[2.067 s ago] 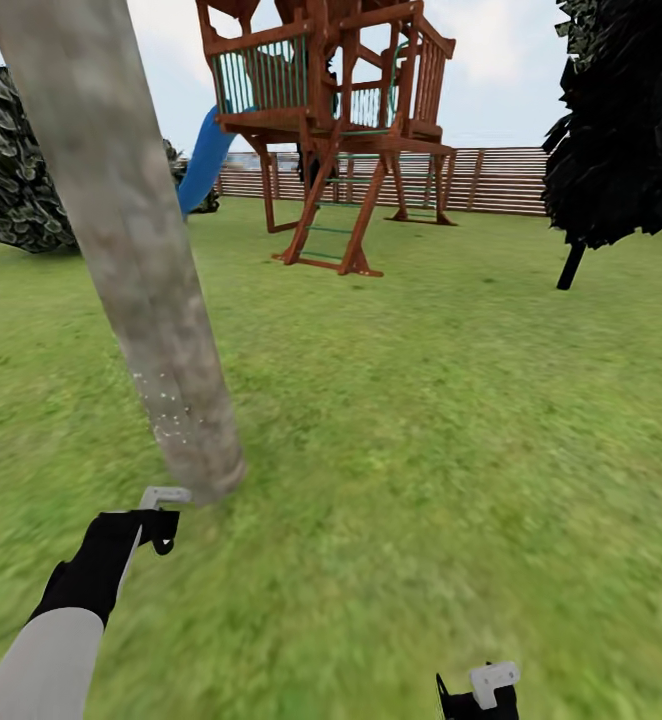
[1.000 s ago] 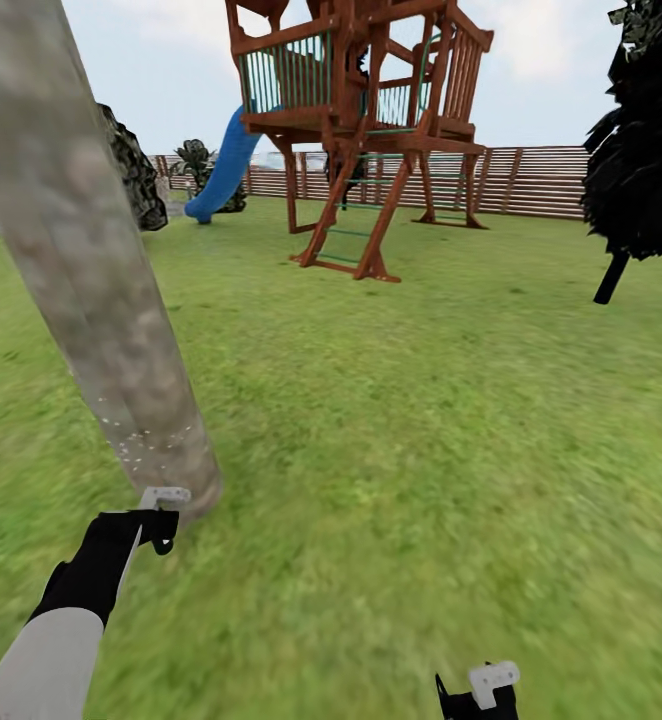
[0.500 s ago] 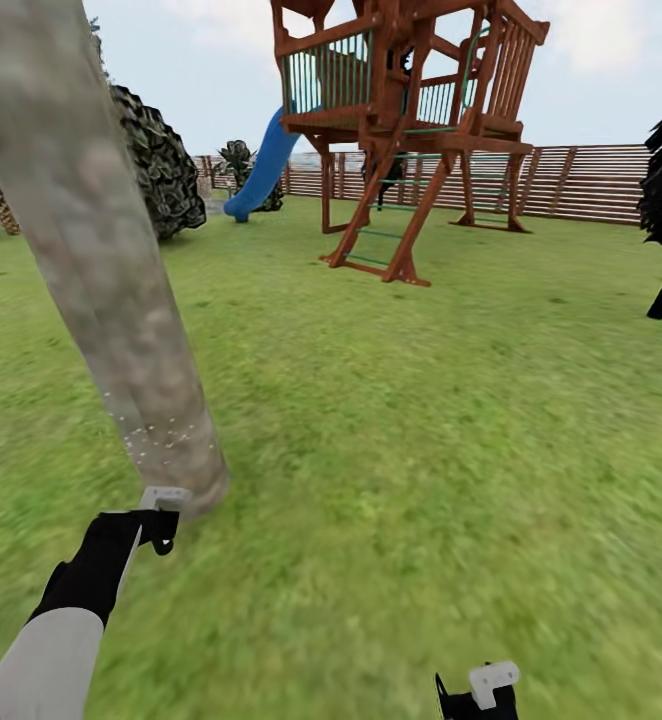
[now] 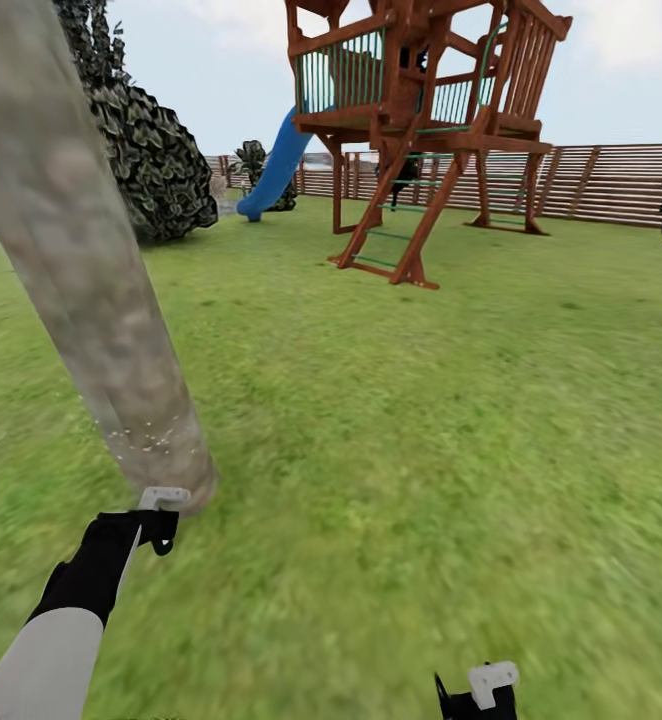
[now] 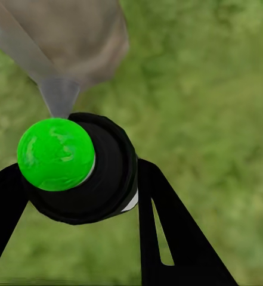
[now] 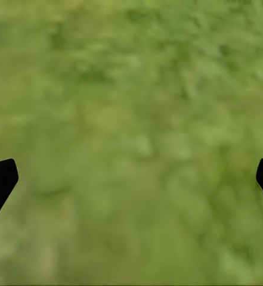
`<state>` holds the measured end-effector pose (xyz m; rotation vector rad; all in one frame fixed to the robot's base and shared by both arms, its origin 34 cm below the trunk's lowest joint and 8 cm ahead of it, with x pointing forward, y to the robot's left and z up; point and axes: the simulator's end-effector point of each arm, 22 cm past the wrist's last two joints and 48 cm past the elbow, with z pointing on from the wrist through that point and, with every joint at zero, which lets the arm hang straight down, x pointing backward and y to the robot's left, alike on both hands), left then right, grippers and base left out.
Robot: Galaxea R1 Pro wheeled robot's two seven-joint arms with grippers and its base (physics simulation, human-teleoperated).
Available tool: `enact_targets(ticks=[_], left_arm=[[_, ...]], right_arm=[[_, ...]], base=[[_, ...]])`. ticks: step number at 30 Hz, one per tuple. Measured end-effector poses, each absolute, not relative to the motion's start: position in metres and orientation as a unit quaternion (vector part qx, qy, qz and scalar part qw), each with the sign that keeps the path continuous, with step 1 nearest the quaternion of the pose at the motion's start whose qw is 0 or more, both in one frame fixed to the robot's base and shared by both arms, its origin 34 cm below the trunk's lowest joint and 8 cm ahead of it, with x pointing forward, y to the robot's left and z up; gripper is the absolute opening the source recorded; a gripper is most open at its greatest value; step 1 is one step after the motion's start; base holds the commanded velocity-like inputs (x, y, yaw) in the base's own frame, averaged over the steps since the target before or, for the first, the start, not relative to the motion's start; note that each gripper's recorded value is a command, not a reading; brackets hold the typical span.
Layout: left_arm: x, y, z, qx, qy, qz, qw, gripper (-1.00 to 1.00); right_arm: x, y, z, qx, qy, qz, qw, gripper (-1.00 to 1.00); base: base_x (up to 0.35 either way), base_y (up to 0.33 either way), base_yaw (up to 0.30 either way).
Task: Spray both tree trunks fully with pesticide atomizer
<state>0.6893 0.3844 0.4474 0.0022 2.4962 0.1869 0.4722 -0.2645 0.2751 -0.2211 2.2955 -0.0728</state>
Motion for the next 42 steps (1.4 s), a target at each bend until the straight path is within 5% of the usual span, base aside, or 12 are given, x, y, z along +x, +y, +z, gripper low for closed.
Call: enact_targets(ticks=[28, 42], left_arm=[[0.689, 0.386, 0.448, -0.002, 0.947, 0.071, 0.314, -1.0], [0.758, 0.333, 0.516, -0.004, 0.932, 0.029, 0.36, -1.0]], right_arm=[[0.472, -0.264, 0.275, -0.088, 0.91, -0.029, 0.405, 1.0], [0.472, -0.267, 0.275, -0.087, 0.91, -0.031, 0.405, 1.0]], base=[[0.152, -0.253, 0.192], [0.003, -0.013, 0.207]])
